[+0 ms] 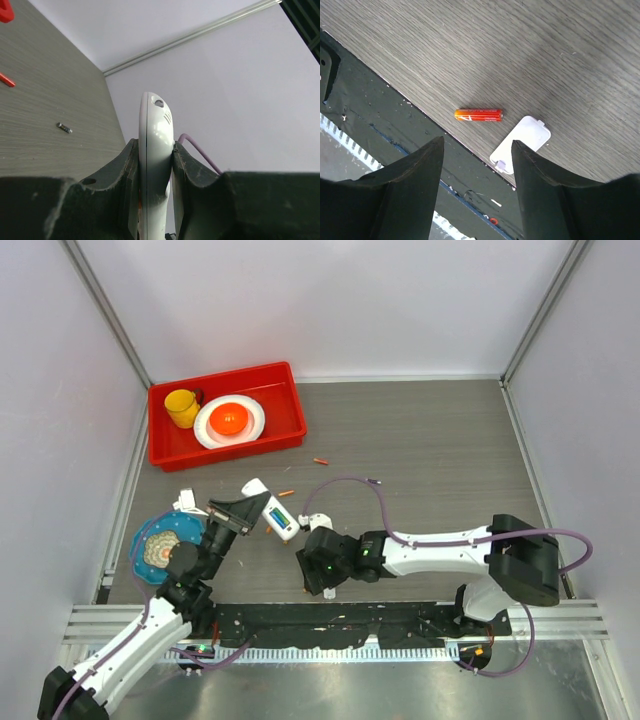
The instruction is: Load the batteries into the remote control
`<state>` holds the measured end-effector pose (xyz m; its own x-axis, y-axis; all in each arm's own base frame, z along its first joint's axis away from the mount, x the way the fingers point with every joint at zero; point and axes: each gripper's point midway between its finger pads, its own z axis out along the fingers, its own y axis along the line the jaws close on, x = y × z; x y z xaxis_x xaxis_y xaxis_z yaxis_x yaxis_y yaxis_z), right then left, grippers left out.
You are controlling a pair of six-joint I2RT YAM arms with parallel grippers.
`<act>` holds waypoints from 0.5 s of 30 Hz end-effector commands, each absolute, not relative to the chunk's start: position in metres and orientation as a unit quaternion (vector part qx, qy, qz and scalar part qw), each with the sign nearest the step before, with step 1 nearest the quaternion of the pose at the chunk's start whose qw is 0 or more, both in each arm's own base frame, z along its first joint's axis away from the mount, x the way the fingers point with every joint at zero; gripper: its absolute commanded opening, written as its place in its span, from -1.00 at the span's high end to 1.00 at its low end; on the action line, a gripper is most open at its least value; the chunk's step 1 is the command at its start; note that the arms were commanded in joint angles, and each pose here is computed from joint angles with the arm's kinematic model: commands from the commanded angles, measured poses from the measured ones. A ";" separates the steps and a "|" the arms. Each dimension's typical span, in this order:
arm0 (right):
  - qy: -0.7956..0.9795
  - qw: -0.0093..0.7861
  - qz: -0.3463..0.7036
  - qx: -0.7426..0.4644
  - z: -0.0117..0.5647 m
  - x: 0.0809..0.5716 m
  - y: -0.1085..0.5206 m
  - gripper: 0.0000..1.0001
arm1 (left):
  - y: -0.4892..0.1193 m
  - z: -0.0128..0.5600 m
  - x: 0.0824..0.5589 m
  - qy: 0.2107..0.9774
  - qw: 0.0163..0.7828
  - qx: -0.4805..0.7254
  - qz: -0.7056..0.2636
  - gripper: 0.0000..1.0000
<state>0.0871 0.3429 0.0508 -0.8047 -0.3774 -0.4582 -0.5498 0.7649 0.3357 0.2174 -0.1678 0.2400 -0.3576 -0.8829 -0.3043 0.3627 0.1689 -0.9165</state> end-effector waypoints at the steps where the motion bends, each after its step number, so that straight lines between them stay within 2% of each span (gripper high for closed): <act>1: 0.921 0.215 0.227 -0.231 0.055 0.093 0.351 -0.24 | -0.165 0.221 0.220 0.578 0.519 -0.237 -0.583 0.99; 8: 0.931 0.216 0.179 -0.233 0.045 0.092 0.334 -0.24 | -0.166 0.218 0.221 0.581 0.517 -0.236 -0.583 1.00; 15: 0.933 0.216 0.175 -0.230 0.041 0.092 0.331 -0.24 | -0.167 0.216 0.221 0.582 0.515 -0.238 -0.583 1.00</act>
